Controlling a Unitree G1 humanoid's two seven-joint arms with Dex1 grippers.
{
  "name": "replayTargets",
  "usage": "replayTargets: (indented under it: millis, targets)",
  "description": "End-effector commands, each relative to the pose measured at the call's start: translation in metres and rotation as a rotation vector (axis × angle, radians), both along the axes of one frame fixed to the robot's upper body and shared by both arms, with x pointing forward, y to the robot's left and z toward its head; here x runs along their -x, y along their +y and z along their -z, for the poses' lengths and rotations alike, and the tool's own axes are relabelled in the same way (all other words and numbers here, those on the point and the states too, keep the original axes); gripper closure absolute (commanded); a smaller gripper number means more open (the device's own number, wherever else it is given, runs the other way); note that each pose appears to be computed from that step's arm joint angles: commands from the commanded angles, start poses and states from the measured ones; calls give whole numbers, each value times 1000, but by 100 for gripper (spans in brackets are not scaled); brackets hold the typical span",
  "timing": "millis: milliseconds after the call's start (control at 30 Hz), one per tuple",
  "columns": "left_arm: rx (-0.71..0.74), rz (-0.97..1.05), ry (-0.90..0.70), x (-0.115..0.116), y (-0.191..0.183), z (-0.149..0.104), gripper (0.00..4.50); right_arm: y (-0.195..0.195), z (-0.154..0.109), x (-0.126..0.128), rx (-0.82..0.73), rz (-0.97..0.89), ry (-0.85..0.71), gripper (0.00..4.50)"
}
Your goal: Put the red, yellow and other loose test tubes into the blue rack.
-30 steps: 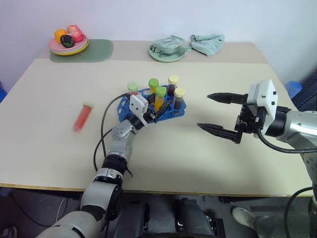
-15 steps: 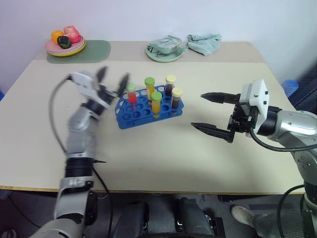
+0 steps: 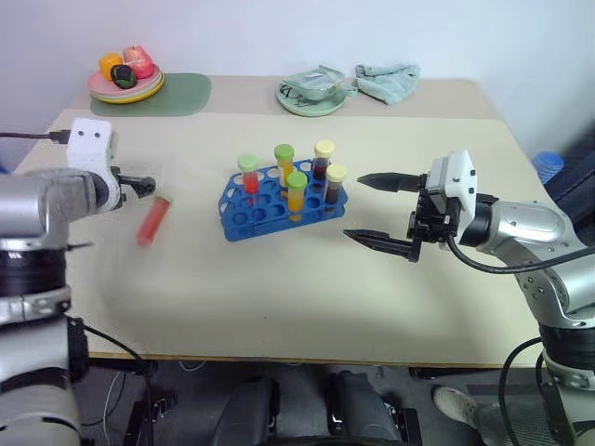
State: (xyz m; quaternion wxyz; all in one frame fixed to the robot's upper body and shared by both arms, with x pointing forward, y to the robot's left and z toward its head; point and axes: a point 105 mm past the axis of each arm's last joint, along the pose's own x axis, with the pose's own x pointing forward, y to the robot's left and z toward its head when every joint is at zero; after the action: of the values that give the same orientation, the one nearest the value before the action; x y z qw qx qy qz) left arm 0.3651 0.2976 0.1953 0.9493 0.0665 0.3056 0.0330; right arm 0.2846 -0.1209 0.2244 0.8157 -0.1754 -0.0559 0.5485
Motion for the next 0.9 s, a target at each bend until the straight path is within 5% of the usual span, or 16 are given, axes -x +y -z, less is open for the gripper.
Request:
replayTargets:
  millis: [33,400,500,700,833,900]
  targets:
    - [3,-27,115,0,10,14,6,1,-9,2,0,-24,-53,0]
    - [-15,-43,232,-32,8,41,6,-4,-7,8,5,3,-63,0]
    - [-14,-40,251,-37,3,49,90,-7,-8,10,8,16,-64,0]
    - [-3,-55,273,-39,2,56,370,-9,-8,11,12,31,-61,0]
    - [37,-27,261,-39,-1,51,372,-9,-9,11,12,32,-59,0]
    - [145,95,146,-43,-18,27,372,-9,-10,11,12,33,-58,0]
